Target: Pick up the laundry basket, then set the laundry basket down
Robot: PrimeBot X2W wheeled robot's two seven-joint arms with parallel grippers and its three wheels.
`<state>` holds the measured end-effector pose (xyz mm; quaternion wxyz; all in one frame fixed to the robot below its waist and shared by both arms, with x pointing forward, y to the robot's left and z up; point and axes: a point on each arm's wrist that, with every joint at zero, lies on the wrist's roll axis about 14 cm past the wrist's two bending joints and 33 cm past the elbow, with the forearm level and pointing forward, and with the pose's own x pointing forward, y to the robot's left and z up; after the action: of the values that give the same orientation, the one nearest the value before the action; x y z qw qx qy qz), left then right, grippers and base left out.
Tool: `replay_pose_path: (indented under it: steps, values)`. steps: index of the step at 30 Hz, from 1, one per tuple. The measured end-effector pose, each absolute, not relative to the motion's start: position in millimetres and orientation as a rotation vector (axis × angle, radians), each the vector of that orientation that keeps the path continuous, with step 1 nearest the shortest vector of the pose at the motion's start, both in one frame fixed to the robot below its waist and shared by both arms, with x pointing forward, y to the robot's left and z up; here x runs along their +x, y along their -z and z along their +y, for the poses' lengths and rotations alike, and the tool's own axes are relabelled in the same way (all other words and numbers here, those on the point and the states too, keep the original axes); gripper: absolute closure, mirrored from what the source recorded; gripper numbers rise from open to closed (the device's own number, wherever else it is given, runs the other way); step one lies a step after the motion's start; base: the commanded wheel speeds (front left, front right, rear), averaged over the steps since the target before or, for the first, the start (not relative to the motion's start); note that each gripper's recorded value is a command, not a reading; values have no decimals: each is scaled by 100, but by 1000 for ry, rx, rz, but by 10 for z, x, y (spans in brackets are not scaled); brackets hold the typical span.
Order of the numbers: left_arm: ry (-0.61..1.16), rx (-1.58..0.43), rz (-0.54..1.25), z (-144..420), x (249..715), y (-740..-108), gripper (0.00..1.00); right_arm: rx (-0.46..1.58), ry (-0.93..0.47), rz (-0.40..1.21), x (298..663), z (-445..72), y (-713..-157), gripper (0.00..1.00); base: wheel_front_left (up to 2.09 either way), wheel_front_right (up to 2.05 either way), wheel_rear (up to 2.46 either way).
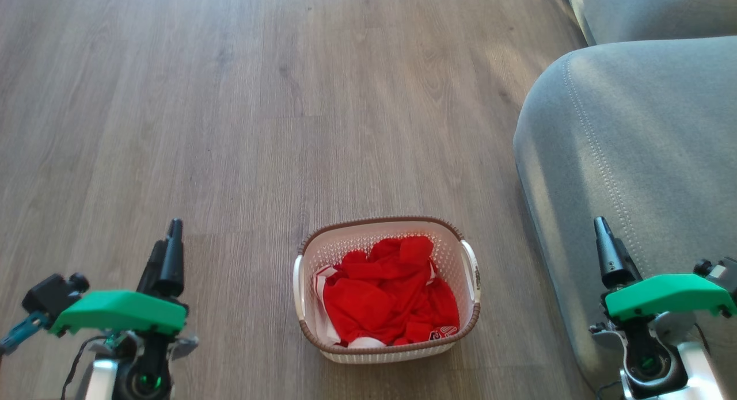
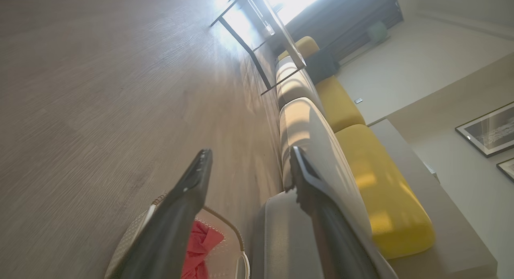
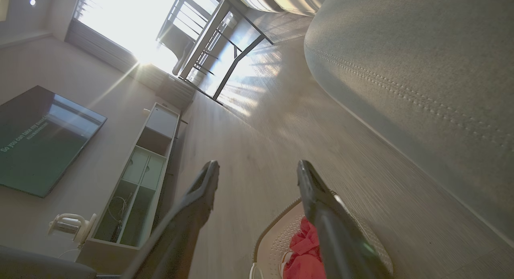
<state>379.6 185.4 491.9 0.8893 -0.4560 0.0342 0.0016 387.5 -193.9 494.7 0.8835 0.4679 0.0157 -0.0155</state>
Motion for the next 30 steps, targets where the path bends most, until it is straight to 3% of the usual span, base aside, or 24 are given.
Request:
replay_pose_path:
  steps: [30]
  values:
    - [64,-520,75,1678,3806,-4916,0,557,-49,23,3964,-1744,-5007,0,0,0,0]
